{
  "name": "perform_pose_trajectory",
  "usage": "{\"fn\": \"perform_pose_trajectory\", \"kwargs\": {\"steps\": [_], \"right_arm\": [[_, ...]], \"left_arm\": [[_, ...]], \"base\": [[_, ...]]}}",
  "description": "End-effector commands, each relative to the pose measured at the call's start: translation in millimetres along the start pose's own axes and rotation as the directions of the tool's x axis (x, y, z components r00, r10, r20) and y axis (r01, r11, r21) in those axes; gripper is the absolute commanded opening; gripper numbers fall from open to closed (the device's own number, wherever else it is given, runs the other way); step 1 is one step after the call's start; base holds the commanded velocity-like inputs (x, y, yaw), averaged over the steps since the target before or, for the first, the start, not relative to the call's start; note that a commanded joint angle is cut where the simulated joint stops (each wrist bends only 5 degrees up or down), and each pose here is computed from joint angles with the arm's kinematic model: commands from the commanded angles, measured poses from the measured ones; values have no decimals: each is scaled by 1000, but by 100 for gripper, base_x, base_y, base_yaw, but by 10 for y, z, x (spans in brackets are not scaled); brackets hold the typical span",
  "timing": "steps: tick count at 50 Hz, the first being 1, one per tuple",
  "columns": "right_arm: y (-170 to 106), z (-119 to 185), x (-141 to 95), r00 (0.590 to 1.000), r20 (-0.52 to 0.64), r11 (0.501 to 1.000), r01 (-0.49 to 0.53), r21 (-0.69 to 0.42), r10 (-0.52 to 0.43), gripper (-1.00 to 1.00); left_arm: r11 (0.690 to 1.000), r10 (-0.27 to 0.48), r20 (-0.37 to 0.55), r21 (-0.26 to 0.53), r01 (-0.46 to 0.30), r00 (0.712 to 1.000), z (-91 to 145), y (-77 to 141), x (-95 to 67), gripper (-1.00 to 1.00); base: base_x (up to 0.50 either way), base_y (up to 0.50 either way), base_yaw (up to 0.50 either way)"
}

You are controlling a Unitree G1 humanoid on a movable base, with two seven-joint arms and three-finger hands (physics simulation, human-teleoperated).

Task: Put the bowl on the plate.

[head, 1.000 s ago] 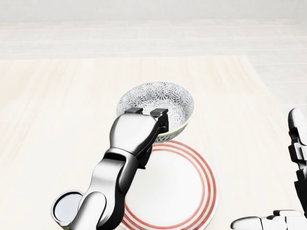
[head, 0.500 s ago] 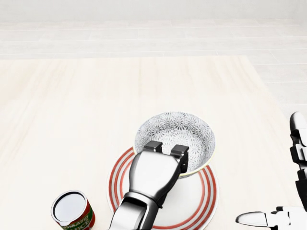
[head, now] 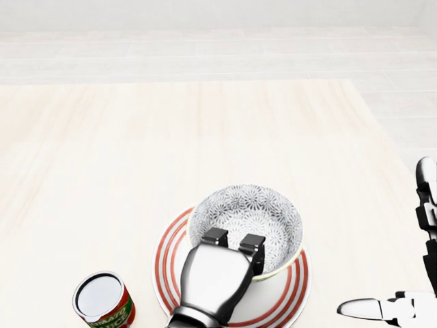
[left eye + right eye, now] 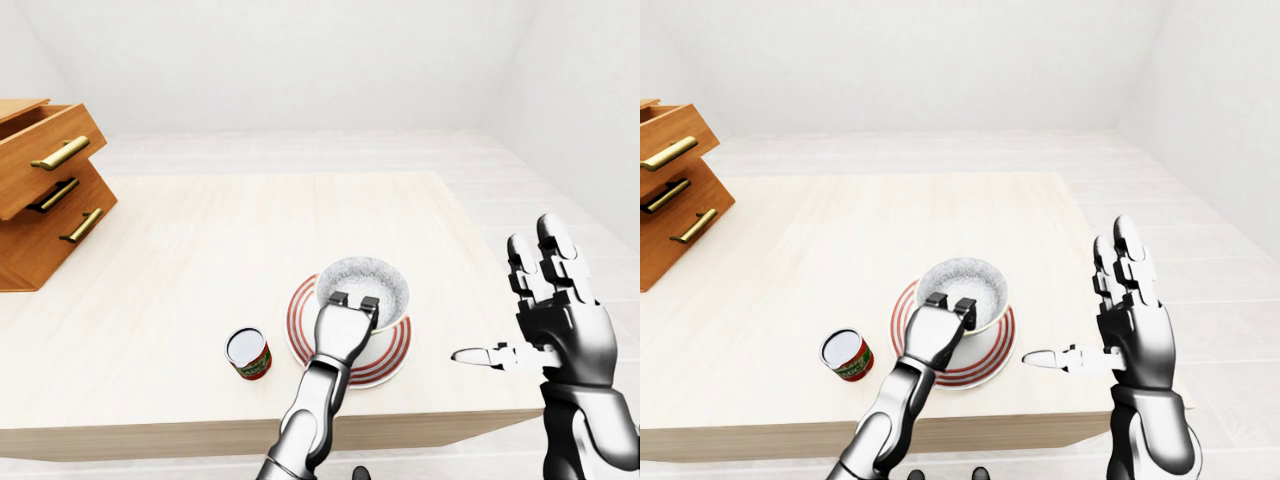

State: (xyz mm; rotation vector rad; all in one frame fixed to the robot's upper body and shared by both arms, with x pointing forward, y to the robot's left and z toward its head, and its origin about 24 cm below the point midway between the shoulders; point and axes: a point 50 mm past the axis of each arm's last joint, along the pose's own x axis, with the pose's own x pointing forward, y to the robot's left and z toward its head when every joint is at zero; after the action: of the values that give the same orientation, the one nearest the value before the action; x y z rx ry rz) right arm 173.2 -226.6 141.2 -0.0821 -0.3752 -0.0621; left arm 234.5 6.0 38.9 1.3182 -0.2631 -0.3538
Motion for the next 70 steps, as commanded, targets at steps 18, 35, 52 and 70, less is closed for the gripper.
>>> {"fn": "perform_pose_trajectory", "kwargs": {"steps": [18,35,52,70], "right_arm": [[40,-43,9,1000,-20,1000,-7,-1,7,100],[66,-43,-15,999,-28,1000,-16,-2,16,100],[50,17,-22,1000,-5,1000,-14,-13,14,100],[50,-46,-4,1000,-26,1000,-13,-8,12,100]], "left_arm": [[995,83,1,62,-83,997,-55,15,-158,-100],[994,87,-35,62,-85,996,-176,24,-151,-100],[994,78,-33,75,-76,996,-168,-24,-165,-100],[996,62,-41,68,-59,997,-189,-128,-158,-100]], "base": [[0,0,0],[0,0,0],[0,0,0],[0,0,0]]}}
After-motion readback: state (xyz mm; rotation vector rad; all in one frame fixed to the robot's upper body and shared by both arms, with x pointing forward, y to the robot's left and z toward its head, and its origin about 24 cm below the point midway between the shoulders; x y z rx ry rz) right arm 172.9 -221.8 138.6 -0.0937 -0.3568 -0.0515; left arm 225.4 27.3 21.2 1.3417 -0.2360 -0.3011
